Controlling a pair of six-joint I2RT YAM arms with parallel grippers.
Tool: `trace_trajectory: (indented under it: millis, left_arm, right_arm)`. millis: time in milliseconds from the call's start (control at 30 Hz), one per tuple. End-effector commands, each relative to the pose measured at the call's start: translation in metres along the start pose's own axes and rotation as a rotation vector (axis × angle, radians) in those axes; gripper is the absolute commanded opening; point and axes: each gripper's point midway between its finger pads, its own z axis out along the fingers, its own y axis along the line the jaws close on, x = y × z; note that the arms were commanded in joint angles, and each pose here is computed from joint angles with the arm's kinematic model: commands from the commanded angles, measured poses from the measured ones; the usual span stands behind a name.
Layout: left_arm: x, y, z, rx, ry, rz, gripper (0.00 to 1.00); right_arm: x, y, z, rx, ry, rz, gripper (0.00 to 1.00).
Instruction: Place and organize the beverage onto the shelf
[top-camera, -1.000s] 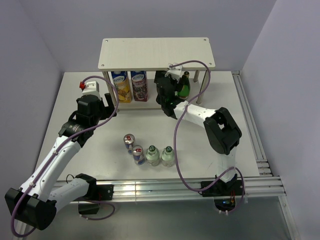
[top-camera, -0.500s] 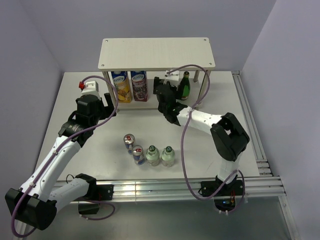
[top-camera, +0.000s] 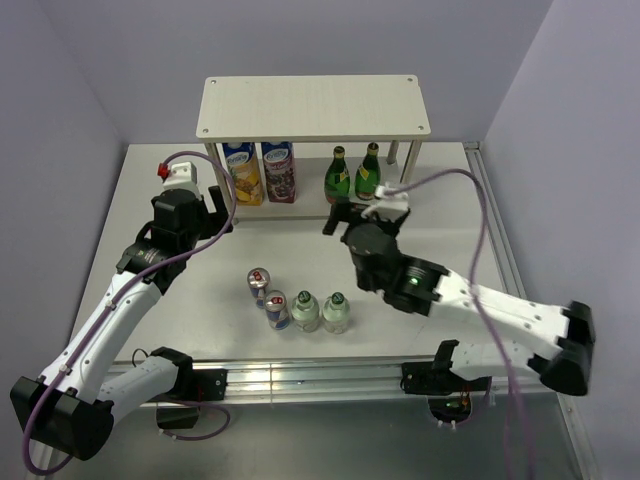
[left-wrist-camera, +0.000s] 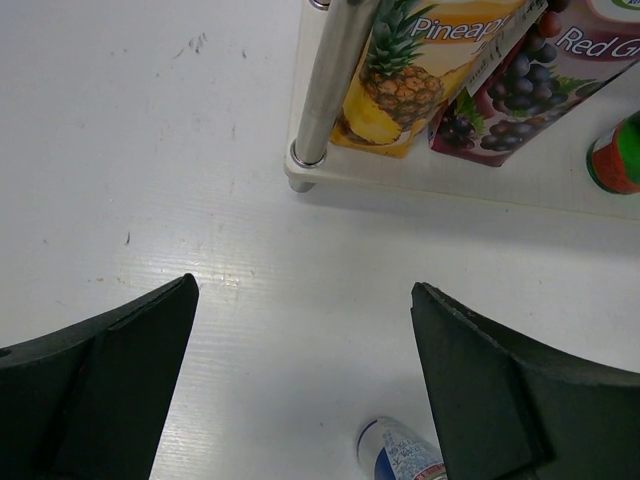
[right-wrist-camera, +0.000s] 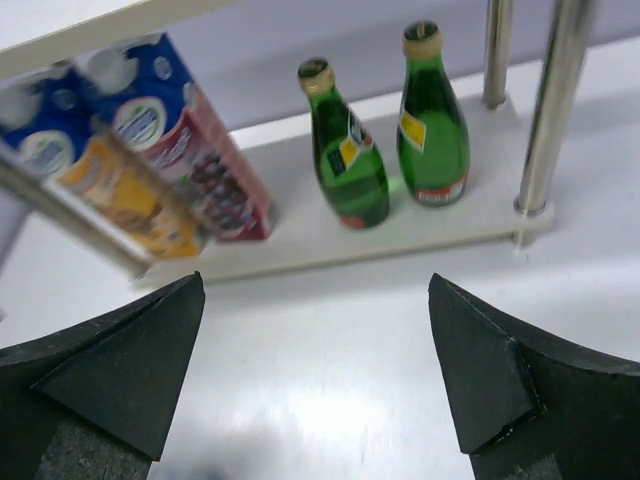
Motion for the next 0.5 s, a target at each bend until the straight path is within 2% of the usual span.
trace_trajectory:
  millis: [0, 33, 167, 300, 467]
  left_arm:
    - [-0.011, -0.006, -0.004, 0.033, -0.029, 0.004, 0.95]
    - [-0.01, -0.007, -0.003, 0.041, -0.023, 0.006, 0.96]
    - [-0.01, -0.009, -0.004, 0.054, -0.02, 0.009, 0.97]
    - [-0.009, -0.01, -0.004, 0.062, -0.019, 0.009, 0.98]
    - [-0.007, -0.01, -0.002, 0.058, -0.011, 0.012, 0.98]
  right_arm:
    - [0.026, -0.034, -0.041, 0.004, 0.092, 0.026, 1.0]
    - [0.041, -0.031, -0.062, -0.083, 0.146, 0.028, 1.0]
    - [0.072, -0.031, -0.103, -0.201, 0.253, 0.036, 1.0]
    - [0.096, -0.033, -0.124, -0.25, 0.301, 0.023, 0.99]
    - [0.123, -0.028, -0.128, -0.262, 0.328, -0.027, 0.97]
